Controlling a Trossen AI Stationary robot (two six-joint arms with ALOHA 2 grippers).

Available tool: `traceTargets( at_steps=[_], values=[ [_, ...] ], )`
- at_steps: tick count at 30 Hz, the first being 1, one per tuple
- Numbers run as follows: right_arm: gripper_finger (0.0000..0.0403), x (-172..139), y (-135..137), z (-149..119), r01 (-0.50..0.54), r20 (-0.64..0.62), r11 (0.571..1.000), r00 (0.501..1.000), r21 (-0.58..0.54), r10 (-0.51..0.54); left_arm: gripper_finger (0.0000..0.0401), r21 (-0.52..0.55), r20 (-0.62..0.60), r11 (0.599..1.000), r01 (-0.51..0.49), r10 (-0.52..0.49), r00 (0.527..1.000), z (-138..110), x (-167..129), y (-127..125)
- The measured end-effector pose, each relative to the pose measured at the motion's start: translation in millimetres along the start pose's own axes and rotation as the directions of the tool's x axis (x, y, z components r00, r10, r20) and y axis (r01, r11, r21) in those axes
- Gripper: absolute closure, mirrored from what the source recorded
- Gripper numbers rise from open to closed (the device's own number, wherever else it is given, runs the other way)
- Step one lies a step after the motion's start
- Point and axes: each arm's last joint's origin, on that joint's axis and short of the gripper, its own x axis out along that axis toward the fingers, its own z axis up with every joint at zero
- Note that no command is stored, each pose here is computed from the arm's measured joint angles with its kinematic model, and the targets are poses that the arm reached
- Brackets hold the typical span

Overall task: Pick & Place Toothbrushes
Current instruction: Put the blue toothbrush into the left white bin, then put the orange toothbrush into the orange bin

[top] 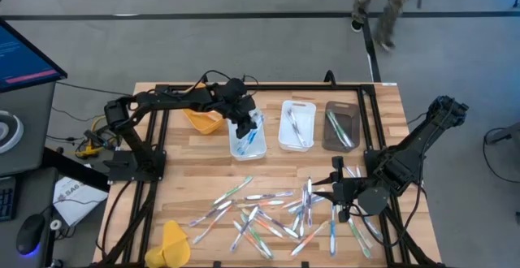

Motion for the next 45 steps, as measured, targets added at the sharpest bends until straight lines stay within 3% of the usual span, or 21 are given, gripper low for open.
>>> traceTargets(
  at_steps=[6, 14, 21, 26, 30, 37, 45],
  values=[
    [0.0301, 0.0, 0.0, 0.0, 0.0, 0.0, 1.0, 1.0, 0.0, 0.0, 0.0285, -0.012, -0.036, 0.999, -0.03, 0.03, 0.999, -12.3, 4.7, 2.6],
    [0.0301, 1.3, 1.2, 2.9, -0.002, 0.023, 1.0, 1.0, 0.021, 0.002, 0.0255, 0.012, 0.015, 0.998, -0.055, 0.055, 0.998, -6.5, -2.2, 0.5],
    [0.0301, 13.2, 11.2, 7.8, -0.006, 0.056, 0.999, 0.998, 0.053, 0.003, 0.0249, 0.055, 0.141, 0.997, -0.058, 0.05, 0.989, 7.7, -43.6, -17.5],
    [0.0301, 31.9, 23.2, 1.3, 0.007, 0.006, 1.0, 1.0, 0.019, -0.007, 0.0249, 0.137, 0.259, 0.99, -0.037, 0.0, 0.966, 11.2, -85.8, -51.6],
    [0.0301, 46.4, 31.3, -4.2, 0.021, -0.039, 1.0, 0.999, 0.02, -0.02, 0.0247, 0.223, 0.288, 0.975, 0.018, -0.084, 0.954, -8.5, -105.6, -84.0],
    [0.0301, 46.9, 15.6, 6.4, 0.066, -0.152, 0.977, 0.988, 0.201, -0.036, 0.0249, 0.378, 0.304, 0.916, 0.134, -0.26, 0.916, -63.5, -112.6, -123.7],
    [0.0301, 42.8, -7.0, -2.9, 0.23, -0.393, 0.86, 0.919, 0.456, -0.037, 0.0246, 0.506, 0.418, 0.844, 0.175, -0.418, 0.807, -102.5, -109.6, -137.4]
  ],
)
